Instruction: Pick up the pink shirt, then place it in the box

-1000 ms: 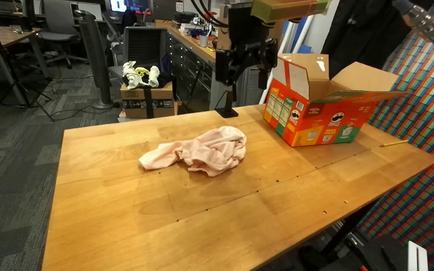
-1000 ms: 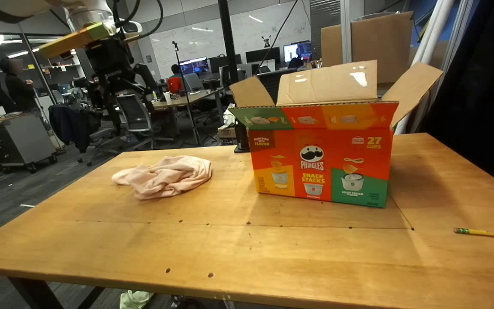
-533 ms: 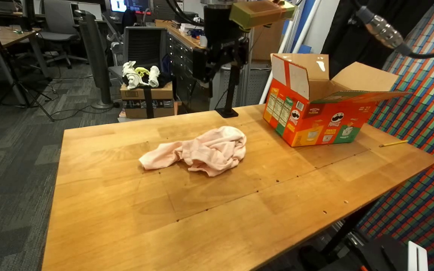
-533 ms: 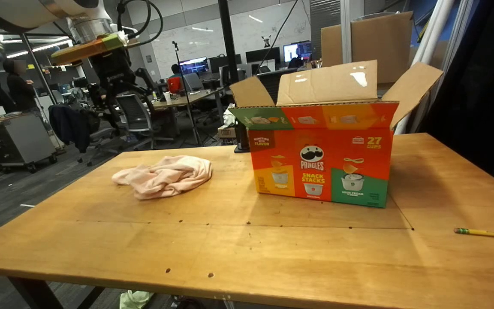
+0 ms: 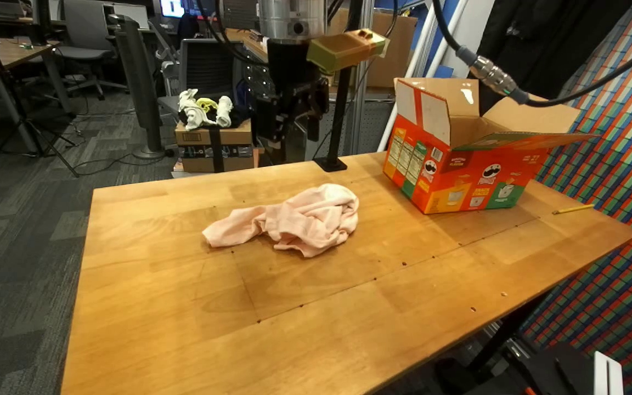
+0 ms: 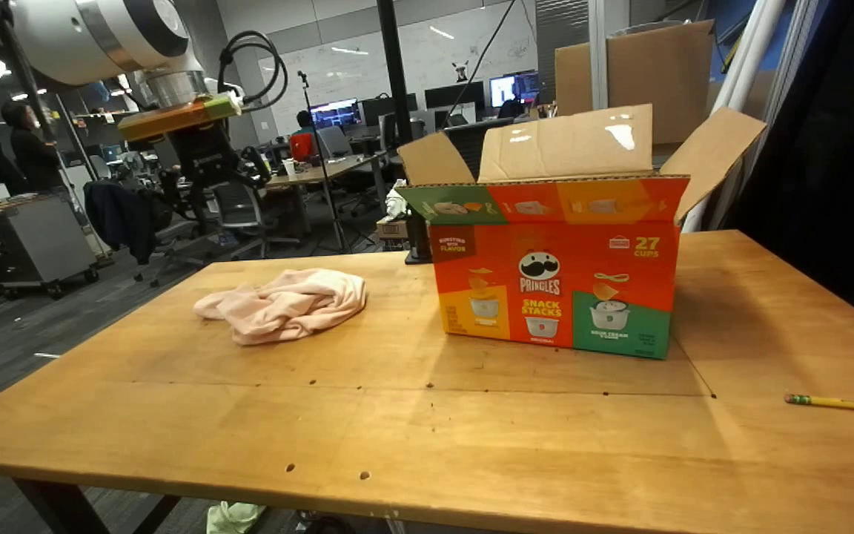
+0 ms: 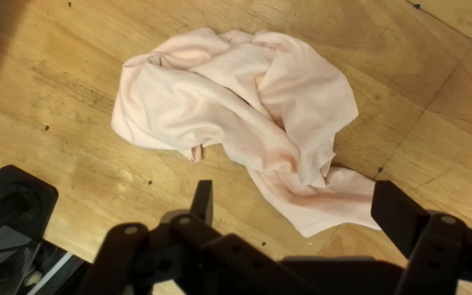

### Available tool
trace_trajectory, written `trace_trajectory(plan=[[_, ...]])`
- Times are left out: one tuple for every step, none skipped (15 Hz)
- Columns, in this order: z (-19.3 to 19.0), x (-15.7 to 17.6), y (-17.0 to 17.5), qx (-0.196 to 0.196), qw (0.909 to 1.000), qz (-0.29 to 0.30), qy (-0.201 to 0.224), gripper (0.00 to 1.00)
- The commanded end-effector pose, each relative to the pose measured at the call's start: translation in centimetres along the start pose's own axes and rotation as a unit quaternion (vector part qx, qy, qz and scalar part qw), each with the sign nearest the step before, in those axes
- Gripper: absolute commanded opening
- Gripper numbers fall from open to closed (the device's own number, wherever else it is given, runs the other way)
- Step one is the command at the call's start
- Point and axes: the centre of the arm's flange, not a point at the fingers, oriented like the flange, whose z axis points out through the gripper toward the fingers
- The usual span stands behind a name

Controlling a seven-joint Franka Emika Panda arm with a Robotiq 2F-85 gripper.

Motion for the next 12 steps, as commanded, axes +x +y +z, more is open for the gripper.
trace_trajectory(plan=[[1.7, 1.6, 0.6, 0.008, 0.9997, -0.022, -0.011, 1.0], [2.4, 1.6, 0.8, 0.012, 0.9995, -0.024, -0.016, 1.0], [3.1, 1.7, 0.9, 0.014, 0.9994, -0.024, -0.022, 1.0], [3.7, 1.7, 1.0, 0.015, 0.9992, -0.024, -0.026, 1.0], [4.3, 1.7, 1.1, 0.017, 0.9991, -0.024, -0.031, 1.0], [4.9, 1.7, 1.2, 0.019, 0.9989, -0.024, -0.035, 1.0], [5.4, 1.6, 1.4, 0.021, 0.9987, -0.025, -0.038, 1.0], [5.9, 1.6, 1.4, 0.023, 0.9985, -0.026, -0.042, 1.0], [6.4, 1.6, 1.5, 0.026, 0.9982, -0.028, -0.046, 1.0], [7.0, 1.6, 1.5, 0.028, 0.998, -0.029, -0.05, 1.0], [7.4, 1.7, 1.4, 0.029, 0.9977, -0.031, -0.053, 1.0], [8.0, 1.7, 1.4, 0.031, 0.9974, -0.033, -0.056, 1.0]])
